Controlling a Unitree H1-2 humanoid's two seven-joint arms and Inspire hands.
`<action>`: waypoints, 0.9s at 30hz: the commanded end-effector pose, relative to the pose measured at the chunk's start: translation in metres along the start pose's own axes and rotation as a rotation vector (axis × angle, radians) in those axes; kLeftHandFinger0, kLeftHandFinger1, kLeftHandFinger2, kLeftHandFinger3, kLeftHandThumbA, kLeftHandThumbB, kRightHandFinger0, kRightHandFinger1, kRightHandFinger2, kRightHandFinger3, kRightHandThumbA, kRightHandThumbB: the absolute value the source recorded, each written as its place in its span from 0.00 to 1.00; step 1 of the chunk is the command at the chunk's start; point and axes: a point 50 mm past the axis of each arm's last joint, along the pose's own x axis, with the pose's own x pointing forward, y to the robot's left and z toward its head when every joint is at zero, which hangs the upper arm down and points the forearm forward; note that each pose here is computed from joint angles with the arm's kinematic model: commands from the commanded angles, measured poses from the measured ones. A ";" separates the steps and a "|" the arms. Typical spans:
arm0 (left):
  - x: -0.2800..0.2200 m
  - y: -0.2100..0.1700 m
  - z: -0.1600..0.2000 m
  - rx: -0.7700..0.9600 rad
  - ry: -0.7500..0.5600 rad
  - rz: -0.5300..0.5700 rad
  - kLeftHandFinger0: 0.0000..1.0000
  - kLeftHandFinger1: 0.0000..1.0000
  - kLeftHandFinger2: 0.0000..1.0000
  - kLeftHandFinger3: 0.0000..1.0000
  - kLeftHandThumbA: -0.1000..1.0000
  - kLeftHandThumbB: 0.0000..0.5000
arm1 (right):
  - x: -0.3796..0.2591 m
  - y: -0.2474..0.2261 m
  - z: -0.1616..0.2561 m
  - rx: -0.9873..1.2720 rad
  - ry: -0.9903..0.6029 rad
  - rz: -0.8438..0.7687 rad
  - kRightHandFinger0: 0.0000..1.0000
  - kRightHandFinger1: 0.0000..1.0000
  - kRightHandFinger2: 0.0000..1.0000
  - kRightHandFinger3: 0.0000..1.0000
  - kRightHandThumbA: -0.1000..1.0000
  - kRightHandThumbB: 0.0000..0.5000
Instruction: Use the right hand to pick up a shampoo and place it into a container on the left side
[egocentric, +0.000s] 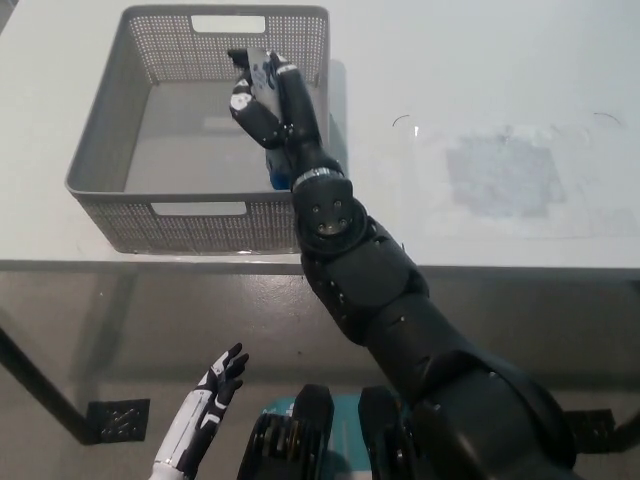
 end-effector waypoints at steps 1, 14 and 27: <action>0.010 0.006 0.011 0.002 -0.044 -0.009 1.00 1.00 1.00 1.00 0.96 0.50 | 0.009 0.003 0.025 0.018 -0.102 0.021 0.00 0.32 0.73 0.74 0.00 0.31; 0.013 0.008 0.009 0.021 -0.046 -0.015 1.00 1.00 1.00 1.00 0.98 0.53 | 0.012 -0.004 0.029 0.023 -0.144 0.095 0.37 0.49 0.65 0.75 0.38 0.49; 0.015 0.009 0.012 0.033 -0.048 -0.027 1.00 1.00 1.00 1.00 0.99 0.50 | 0.021 -0.023 0.057 0.035 -0.243 0.105 0.90 1.00 1.00 1.00 0.79 0.60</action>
